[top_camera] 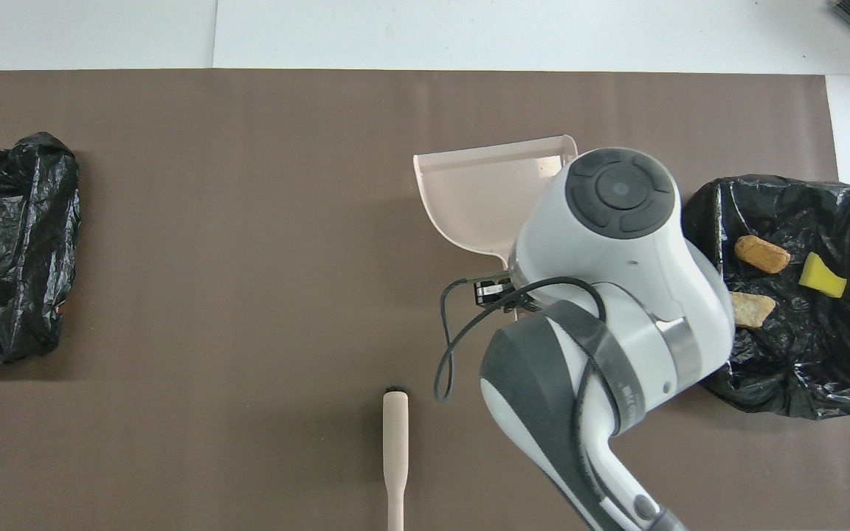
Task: Sweep and dump trash in bin
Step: 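Bring the empty dustpan back to the mat center with the right gripper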
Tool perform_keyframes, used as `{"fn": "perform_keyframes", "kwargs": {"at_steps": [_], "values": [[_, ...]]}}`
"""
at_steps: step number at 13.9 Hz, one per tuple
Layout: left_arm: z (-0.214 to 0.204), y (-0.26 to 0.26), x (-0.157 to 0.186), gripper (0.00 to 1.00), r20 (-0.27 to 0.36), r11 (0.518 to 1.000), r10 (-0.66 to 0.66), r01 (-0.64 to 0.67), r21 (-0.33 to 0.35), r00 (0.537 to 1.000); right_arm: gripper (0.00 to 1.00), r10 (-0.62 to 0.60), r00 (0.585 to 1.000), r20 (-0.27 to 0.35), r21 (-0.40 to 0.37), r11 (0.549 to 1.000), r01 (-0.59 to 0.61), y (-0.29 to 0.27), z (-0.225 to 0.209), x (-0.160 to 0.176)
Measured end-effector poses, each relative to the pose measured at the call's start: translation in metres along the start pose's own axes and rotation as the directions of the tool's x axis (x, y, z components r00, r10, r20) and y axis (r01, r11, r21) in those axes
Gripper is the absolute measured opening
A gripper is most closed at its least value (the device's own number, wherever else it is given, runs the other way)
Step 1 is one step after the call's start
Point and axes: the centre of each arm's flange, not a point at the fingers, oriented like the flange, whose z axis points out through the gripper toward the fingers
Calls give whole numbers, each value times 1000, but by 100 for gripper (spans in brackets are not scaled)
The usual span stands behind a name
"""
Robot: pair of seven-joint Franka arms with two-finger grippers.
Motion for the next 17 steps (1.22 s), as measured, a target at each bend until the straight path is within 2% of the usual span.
{"fn": "perform_keyframes", "kwargs": {"at_steps": [4, 7, 11, 14, 17], "values": [[0, 0, 0, 100, 1, 1000, 0, 0, 0, 1000, 32, -33, 999, 39, 17, 999, 33, -42, 36, 11], [0, 1, 0, 100, 2, 1000, 2, -2, 0, 1000, 32, -4, 998, 63, 8, 1000, 4, -93, 69, 15], [0, 1, 0, 100, 3, 1000, 7, -7, 0, 1000, 32, 33, 998, 49, 24, 999, -34, -122, 104, 27], [2, 1, -1, 100, 6, 1000, 10, -10, 0, 1000, 32, 93, 996, 19, 50, 994, -94, -127, 113, 36], [3, 2, -2, 100, 9, 1000, 13, -13, -1, 1000, 32, 96, 995, 24, 49, 994, -97, -134, 131, 38]]}}
